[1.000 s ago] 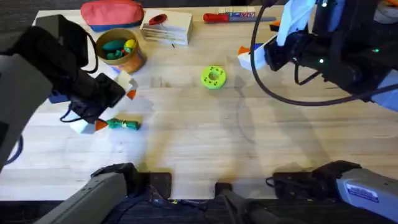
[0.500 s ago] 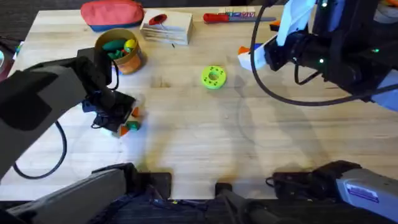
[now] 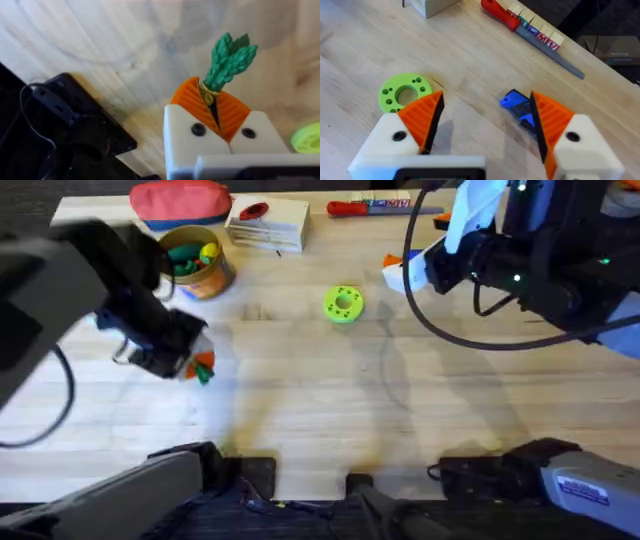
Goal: Pick up the gripper from the table and insert it into the empty holder that is missing its gripper. Then pick up a screw, insert it into the mounting hole, and use the screwdriver to tighten it. Finally, clean up the table by picking up the vegetable and placing it into the bucket.
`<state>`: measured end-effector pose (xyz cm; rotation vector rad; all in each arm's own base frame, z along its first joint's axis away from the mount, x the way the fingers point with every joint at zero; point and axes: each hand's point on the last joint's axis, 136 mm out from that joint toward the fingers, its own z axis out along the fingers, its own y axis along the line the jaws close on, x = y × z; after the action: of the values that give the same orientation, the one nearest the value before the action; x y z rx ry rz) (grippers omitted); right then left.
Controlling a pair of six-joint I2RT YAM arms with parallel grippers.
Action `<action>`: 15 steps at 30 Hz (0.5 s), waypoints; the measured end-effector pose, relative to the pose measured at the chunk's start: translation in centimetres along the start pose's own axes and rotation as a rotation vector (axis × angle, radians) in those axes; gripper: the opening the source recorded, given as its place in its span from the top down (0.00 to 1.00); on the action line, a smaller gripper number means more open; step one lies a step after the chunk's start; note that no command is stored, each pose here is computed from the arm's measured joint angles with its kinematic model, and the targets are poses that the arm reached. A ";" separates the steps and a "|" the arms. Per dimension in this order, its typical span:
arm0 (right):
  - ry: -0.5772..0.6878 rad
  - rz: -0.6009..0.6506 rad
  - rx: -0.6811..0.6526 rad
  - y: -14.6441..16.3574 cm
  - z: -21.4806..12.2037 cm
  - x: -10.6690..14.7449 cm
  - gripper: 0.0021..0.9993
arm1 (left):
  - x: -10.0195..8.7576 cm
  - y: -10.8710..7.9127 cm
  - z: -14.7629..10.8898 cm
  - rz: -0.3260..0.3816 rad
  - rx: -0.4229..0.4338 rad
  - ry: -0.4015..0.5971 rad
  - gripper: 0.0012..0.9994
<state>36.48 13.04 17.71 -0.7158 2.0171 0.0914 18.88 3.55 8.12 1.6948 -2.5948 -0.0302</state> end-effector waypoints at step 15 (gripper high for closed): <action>0.000 0.000 0.000 0.0 0.0 0.0 0.01 | -9.8 -13.0 -14.5 0.223 0.511 -0.509 0.98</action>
<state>36.48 13.03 17.71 -0.7161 2.0171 0.0908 35.39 7.40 21.85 1.6875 -3.3948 0.2661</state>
